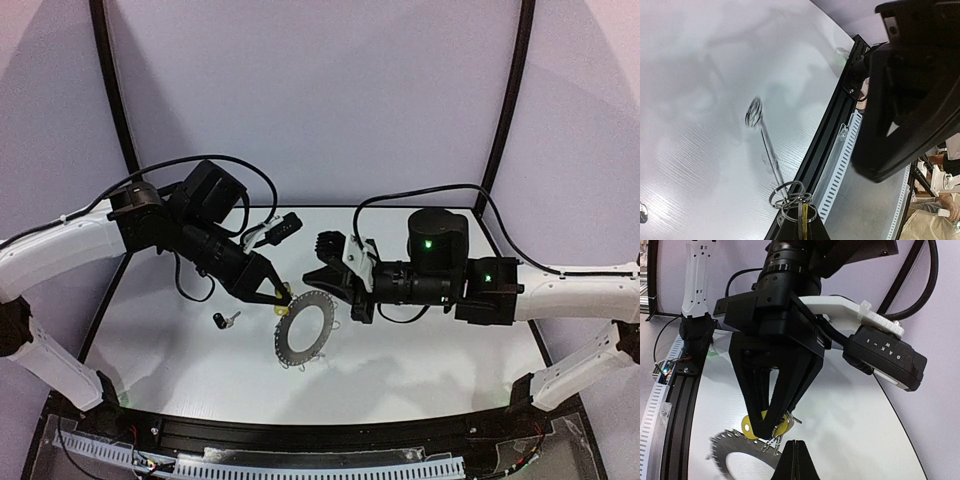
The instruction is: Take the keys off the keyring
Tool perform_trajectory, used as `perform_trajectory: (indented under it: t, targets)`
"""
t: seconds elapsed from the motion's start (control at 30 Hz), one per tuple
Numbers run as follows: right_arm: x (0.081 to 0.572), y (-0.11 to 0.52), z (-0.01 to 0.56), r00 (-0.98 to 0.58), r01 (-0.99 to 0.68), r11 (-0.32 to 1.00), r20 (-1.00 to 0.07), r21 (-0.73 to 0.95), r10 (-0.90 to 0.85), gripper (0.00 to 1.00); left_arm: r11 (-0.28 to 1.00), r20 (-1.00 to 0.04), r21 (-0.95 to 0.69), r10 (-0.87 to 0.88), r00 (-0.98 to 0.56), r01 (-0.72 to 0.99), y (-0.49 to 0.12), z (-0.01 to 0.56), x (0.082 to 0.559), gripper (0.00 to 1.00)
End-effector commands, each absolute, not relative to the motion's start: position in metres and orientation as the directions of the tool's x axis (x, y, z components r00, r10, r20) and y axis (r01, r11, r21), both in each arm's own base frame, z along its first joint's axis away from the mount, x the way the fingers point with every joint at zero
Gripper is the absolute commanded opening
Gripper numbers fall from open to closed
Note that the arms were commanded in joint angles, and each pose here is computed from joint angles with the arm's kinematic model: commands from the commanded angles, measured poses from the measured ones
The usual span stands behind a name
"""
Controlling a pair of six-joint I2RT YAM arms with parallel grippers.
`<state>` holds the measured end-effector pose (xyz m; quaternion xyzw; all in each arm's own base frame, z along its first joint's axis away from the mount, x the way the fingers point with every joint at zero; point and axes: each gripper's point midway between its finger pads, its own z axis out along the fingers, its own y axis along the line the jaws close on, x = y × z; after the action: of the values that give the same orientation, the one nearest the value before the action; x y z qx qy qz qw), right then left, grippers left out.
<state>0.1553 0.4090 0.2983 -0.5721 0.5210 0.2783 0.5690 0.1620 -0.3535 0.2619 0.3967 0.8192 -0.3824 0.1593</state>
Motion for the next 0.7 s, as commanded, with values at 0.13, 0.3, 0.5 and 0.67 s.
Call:
perform_trajectory:
  t: [0.13, 0.3, 0.5, 0.67]
  targets:
    - [0.139, 0.407, 0.280, 0.272, -0.940, 0.112, -0.908, -0.322, -0.319, 0.10, 0.339, -0.633, -0.514, 0.470, -0.615, 0.788, -0.358, 0.293, 0.159, 0.01]
    - [0.141, 0.416, 0.267, 0.255, -0.948, 0.098, -0.906, -0.303, -0.337, 0.34, 0.348, -0.616, -0.528, 0.471, -0.632, 0.775, -0.360, 0.294, 0.160, 0.01]
    - [0.146, 0.423, 0.266, 0.250, -0.947, 0.115, -0.912, -0.300, -0.325, 0.38, 0.328, -0.613, -0.553, 0.464, -0.640, 0.766, -0.362, 0.298, 0.155, 0.01]
    - [0.144, 0.424, 0.271, 0.241, -0.951, 0.121, -0.925, -0.286, -0.293, 0.36, 0.326, -0.612, -0.559, 0.459, -0.644, 0.763, -0.362, 0.299, 0.155, 0.01]
